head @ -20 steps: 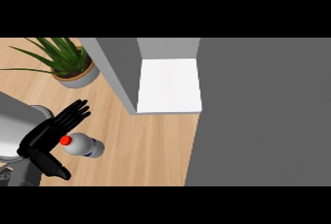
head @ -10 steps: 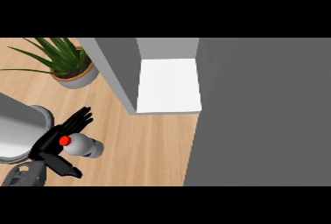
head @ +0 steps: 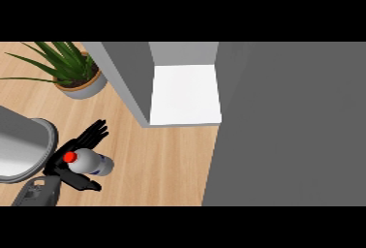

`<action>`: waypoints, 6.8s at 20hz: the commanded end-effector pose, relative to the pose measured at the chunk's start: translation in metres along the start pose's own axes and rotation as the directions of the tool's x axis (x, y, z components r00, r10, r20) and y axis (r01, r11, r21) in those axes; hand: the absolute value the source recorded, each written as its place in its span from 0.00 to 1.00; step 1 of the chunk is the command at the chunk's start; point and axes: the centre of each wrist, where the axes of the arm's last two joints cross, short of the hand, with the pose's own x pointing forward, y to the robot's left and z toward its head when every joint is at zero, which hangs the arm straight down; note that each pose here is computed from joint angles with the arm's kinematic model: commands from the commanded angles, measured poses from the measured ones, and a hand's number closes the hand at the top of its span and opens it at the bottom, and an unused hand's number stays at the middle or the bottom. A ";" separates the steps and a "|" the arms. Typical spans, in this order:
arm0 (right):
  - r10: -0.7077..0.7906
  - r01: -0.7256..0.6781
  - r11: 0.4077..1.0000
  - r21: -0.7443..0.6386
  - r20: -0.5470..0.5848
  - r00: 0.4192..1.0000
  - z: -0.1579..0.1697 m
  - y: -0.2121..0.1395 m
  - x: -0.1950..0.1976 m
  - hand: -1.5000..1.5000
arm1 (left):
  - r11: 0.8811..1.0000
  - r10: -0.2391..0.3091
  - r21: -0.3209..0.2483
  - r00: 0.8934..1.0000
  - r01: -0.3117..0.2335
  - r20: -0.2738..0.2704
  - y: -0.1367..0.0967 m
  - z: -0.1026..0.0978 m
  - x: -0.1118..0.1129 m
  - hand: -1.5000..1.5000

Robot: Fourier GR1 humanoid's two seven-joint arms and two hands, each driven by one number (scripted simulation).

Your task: Pick up the bottled water, place it into the cabinet and close the cabinet

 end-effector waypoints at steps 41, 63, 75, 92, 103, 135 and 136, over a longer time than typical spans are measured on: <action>0.122 -0.113 0.977 -0.178 0.036 0.992 0.031 -0.062 0.013 0.00 | 0.949 0.156 0.185 0.889 -0.256 0.429 -0.121 -0.097 -0.018 1.00; 0.125 -0.121 0.975 -0.188 0.009 0.992 0.036 -0.105 -0.018 0.00 | 0.953 0.127 0.198 0.895 -0.230 0.427 -0.186 -0.176 0.084 1.00; 0.101 -0.092 0.982 -0.168 0.048 0.994 0.028 -0.132 -0.019 0.00 | 0.918 -0.002 0.368 0.923 -0.151 0.384 -0.194 -0.188 0.104 1.00; 0.074 -0.067 0.989 -0.131 0.051 0.996 0.032 -0.160 -0.015 0.00 | 0.788 -0.153 0.615 0.958 -0.029 0.242 -0.170 -0.175 0.085 1.00; 0.045 -0.038 0.994 -0.107 0.069 0.997 0.031 -0.166 -0.017 0.00 | 0.751 -0.061 0.641 0.950 -0.158 0.306 -0.175 -0.172 0.084 1.00; 0.012 -0.009 1.000 -0.030 0.098 0.995 0.014 -0.179 -0.018 0.00 | 0.715 -0.184 0.692 0.926 -0.104 0.330 -0.151 -0.159 0.094 0.00; 0.017 -0.014 0.999 -0.040 0.084 0.996 0.016 -0.179 -0.018 0.00 | 0.728 -0.193 0.680 0.923 -0.093 0.333 -0.149 -0.160 0.096 0.00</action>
